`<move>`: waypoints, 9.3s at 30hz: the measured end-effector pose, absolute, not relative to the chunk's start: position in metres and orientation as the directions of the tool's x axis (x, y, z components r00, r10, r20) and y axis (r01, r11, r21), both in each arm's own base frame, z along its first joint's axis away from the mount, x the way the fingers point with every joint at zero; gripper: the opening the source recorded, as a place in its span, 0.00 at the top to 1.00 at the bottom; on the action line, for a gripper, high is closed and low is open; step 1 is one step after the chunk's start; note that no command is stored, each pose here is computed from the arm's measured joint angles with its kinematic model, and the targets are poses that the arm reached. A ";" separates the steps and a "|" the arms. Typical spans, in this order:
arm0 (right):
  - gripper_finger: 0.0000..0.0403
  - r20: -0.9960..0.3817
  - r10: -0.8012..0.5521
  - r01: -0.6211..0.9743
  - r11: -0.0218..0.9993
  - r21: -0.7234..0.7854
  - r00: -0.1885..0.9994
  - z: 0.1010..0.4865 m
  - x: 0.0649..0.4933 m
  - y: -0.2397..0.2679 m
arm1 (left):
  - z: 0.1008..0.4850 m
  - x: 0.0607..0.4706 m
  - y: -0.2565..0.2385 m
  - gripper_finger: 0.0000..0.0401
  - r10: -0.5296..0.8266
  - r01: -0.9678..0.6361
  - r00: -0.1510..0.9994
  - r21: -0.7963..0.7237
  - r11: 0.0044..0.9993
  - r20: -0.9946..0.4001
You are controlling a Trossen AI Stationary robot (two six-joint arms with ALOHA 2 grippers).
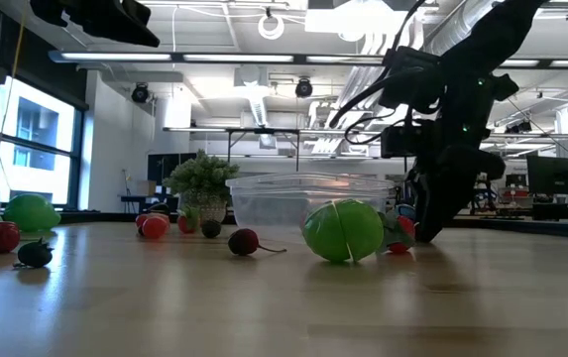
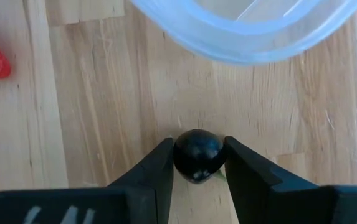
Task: Pick and placing Produce into tupperware
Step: Put the black cherry into the transparent bin, then put the red strawberry into the transparent bin
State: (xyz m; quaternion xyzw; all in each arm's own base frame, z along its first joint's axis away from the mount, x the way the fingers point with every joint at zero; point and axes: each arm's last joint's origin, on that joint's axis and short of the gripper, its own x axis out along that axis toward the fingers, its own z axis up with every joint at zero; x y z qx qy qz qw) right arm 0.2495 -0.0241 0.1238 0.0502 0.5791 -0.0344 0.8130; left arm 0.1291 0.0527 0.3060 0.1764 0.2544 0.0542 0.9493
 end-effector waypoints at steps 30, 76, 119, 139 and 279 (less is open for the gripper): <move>0.73 -0.749 -0.134 0.107 0.991 -0.085 0.649 0.326 0.331 -0.029 | 0.306 0.129 0.053 1.00 0.192 -0.013 0.864 0.362 0.932 -0.464; 0.73 -0.950 0.031 0.174 0.981 0.089 0.311 0.169 0.407 -0.093 | 0.306 0.129 0.053 1.00 0.192 -0.013 0.864 0.362 0.932 -0.464; 0.58 -0.937 0.087 0.160 0.976 0.148 0.339 0.192 0.408 -0.091 | 0.306 0.129 0.053 1.00 0.192 -0.013 0.865 0.362 0.932 -0.464; 0.58 -0.740 0.021 0.077 0.992 0.098 0.672 0.373 0.256 -0.008 | 0.306 0.129 0.053 1.00 0.192 -0.013 0.865 0.363 0.932 -0.464; 0.66 -0.833 0.243 -0.657 0.732 -0.180 0.498 0.139 0.307 0.046 | 0.306 0.129 0.053 1.00 0.192 -0.013 0.865 0.363 0.932 -0.464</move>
